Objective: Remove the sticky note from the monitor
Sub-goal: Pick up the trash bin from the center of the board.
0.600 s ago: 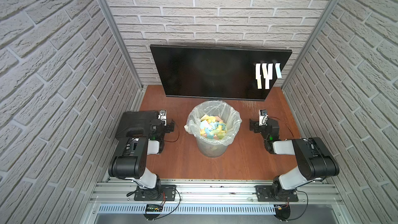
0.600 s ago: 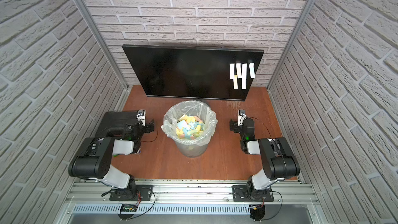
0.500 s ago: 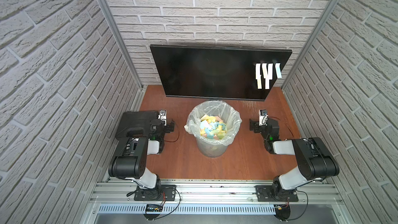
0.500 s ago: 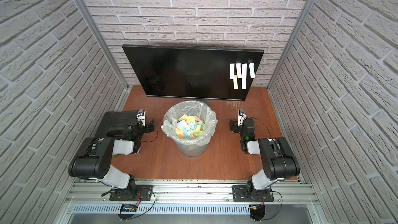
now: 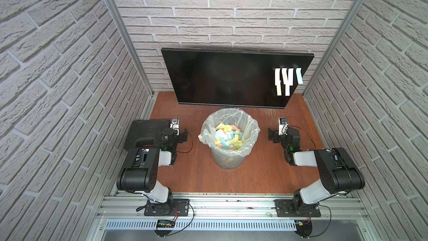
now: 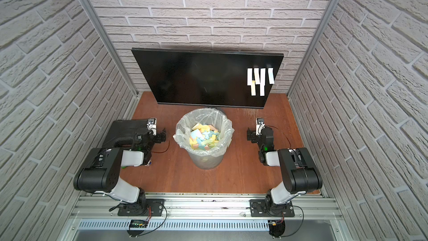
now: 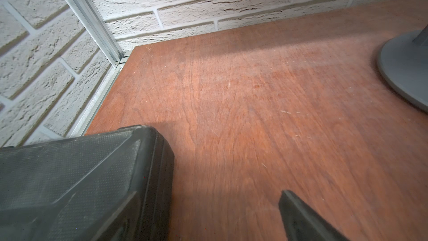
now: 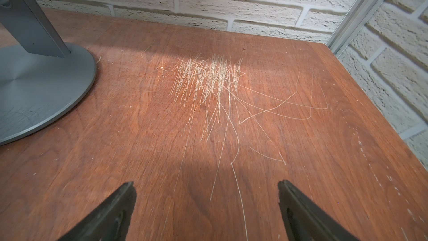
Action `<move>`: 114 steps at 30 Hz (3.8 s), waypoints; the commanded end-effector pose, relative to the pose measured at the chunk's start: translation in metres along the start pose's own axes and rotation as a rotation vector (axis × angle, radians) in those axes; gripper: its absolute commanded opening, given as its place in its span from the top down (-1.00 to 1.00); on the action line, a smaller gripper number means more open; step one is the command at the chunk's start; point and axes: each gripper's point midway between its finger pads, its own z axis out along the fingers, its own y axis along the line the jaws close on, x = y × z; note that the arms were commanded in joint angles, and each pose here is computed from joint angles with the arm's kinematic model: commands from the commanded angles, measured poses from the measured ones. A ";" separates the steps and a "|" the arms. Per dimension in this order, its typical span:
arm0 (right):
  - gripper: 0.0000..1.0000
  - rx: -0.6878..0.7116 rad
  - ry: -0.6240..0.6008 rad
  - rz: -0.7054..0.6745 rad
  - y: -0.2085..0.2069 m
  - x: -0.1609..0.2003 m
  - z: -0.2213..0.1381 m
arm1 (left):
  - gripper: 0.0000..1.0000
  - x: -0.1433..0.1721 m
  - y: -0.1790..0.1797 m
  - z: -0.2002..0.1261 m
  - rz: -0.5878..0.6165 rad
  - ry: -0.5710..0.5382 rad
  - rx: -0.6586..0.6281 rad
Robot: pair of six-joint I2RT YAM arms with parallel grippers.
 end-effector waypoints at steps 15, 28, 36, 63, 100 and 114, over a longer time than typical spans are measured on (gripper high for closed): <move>-0.98 0.041 -0.094 0.036 -0.009 -0.033 -0.015 | -0.97 -0.029 0.010 0.000 0.008 0.022 -0.085; -0.97 0.211 0.123 0.403 -0.040 -0.042 -0.097 | -0.97 -0.083 0.021 -0.064 -0.042 0.274 -0.378; -0.98 0.070 0.079 0.586 -0.022 -0.064 -0.123 | -0.96 -0.147 0.022 -0.160 -0.175 -0.025 -0.342; -0.76 0.008 0.175 0.607 -0.013 -0.100 -0.164 | -0.72 -0.186 -0.140 -0.175 -0.015 0.395 0.337; -0.31 -0.267 0.060 0.588 0.018 -0.232 -0.194 | 0.18 -0.160 -0.189 -0.149 -0.019 0.407 0.327; -0.17 -0.471 -0.099 0.972 -0.011 -0.309 -0.185 | 0.25 -0.158 -0.191 -0.147 -0.015 0.411 0.322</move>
